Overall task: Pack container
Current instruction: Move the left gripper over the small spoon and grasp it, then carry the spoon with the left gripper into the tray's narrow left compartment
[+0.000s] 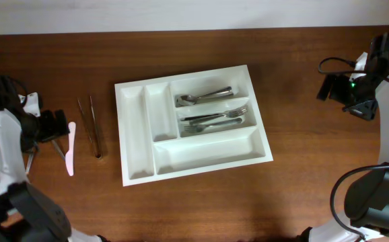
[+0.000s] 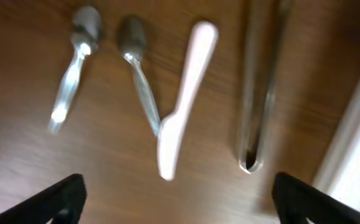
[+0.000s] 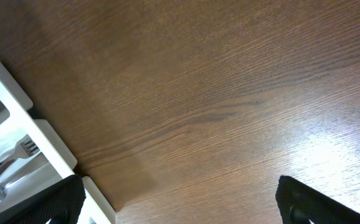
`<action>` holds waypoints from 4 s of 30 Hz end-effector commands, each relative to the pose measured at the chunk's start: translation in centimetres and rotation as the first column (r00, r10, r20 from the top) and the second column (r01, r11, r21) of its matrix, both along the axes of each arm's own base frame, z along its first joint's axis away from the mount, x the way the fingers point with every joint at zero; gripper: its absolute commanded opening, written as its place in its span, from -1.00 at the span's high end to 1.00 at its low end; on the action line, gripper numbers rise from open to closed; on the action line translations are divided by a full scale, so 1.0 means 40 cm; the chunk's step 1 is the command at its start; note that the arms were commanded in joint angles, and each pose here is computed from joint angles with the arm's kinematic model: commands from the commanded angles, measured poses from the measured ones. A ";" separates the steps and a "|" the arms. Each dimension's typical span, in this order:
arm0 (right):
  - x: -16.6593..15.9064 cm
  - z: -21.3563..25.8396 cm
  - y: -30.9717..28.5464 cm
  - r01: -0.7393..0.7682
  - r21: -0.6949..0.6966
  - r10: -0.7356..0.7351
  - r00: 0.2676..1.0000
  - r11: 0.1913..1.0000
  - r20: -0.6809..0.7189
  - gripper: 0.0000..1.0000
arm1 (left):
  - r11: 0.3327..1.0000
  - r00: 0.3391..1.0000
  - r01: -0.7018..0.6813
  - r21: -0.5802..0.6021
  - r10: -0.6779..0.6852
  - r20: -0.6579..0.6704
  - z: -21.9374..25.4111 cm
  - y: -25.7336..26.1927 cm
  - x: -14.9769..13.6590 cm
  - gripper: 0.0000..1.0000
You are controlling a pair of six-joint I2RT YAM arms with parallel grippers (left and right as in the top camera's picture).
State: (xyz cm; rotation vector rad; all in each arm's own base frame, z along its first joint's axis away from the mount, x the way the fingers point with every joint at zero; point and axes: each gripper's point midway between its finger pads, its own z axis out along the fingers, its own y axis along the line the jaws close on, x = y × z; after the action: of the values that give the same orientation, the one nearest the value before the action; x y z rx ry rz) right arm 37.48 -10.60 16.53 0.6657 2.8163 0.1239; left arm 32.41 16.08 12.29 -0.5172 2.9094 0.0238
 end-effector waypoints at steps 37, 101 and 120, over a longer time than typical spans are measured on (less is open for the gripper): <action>-0.004 0.007 -0.005 0.010 -0.004 -0.010 1.000 1.000 0.008 -0.97 | 0.911 0.923 0.384 0.149 -0.382 -0.046 -0.254 0.291 0.052 -0.28; -0.004 0.007 -0.005 0.010 -0.004 -0.010 1.000 1.000 0.008 -0.98 | 0.886 0.876 0.464 -0.013 -0.456 0.159 0.162 -0.692 0.309 0.96; -0.004 0.007 -0.005 0.010 -0.004 -0.010 1.000 1.000 0.008 -0.97 | 0.944 0.938 0.329 0.005 -0.326 -0.121 -0.171 -0.762 0.307 0.96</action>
State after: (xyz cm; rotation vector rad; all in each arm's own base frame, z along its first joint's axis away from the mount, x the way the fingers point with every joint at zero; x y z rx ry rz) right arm 37.48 -10.60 16.53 0.6641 2.8166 0.1237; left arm 44.61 -15.13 6.01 -0.0105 3.0628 -0.0092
